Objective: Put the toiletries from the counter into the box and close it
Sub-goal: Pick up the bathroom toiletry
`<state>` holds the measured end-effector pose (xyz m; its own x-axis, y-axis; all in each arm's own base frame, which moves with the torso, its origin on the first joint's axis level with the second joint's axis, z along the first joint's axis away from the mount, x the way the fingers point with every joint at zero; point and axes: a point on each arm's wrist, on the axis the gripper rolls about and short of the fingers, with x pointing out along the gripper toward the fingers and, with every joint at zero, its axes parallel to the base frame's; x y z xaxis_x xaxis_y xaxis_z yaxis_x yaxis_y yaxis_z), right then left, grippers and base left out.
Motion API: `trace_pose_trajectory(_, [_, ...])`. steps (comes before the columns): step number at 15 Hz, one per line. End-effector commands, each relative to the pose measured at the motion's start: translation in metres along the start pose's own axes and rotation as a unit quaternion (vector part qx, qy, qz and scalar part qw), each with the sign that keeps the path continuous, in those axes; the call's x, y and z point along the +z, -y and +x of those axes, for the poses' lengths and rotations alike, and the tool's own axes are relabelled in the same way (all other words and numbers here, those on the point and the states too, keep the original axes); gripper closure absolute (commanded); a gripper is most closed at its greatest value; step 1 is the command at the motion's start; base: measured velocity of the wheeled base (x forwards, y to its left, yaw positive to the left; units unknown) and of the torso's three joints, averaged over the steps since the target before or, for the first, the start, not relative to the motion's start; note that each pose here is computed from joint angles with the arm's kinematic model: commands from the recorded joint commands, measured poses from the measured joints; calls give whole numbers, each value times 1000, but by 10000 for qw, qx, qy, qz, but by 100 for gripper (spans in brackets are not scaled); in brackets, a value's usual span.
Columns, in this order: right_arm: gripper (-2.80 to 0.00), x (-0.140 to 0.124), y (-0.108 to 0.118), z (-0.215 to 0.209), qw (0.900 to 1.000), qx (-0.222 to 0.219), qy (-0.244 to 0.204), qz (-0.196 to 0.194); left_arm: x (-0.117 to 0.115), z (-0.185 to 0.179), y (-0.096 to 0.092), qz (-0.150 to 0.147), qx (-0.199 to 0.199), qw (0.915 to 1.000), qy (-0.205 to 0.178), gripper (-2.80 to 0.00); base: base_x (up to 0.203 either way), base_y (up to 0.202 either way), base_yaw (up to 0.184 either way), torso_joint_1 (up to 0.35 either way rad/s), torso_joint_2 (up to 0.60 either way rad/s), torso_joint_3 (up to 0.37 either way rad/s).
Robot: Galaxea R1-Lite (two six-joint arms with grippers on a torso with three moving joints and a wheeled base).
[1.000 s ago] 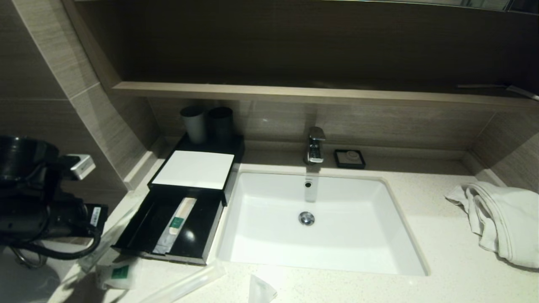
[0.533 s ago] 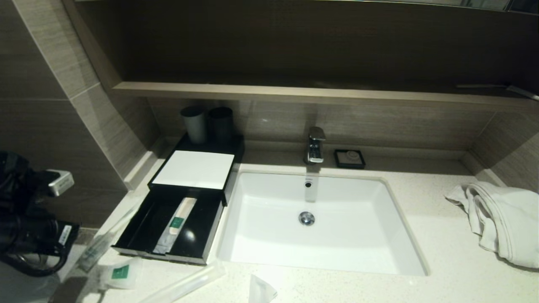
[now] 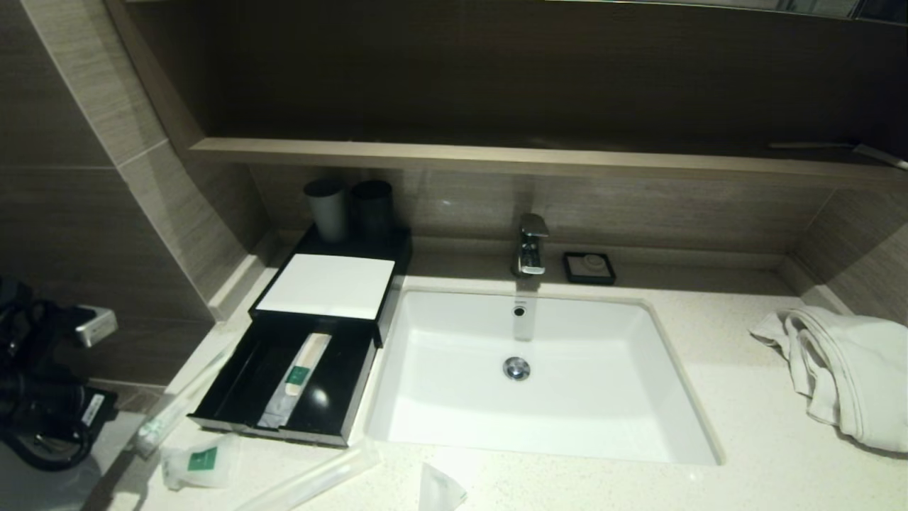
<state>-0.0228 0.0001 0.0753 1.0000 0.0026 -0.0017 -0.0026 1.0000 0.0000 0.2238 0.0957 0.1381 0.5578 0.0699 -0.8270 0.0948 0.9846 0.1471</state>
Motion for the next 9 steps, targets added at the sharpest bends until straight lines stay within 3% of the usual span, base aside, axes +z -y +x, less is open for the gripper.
trace_pose_trajectory(1, [0, 0, 0, 0, 10000, 3, 1, 0, 0, 9, -4, 1, -79, 9999, -115, 0, 0, 0, 0, 0, 0, 0])
trace_pose_trajectory(9, [0, 0, 0, 0, 10000, 3, 1, 0, 6, 32, -11, 194, -326, 9989, -266, 0, 0, 0, 0, 0, 0, 0])
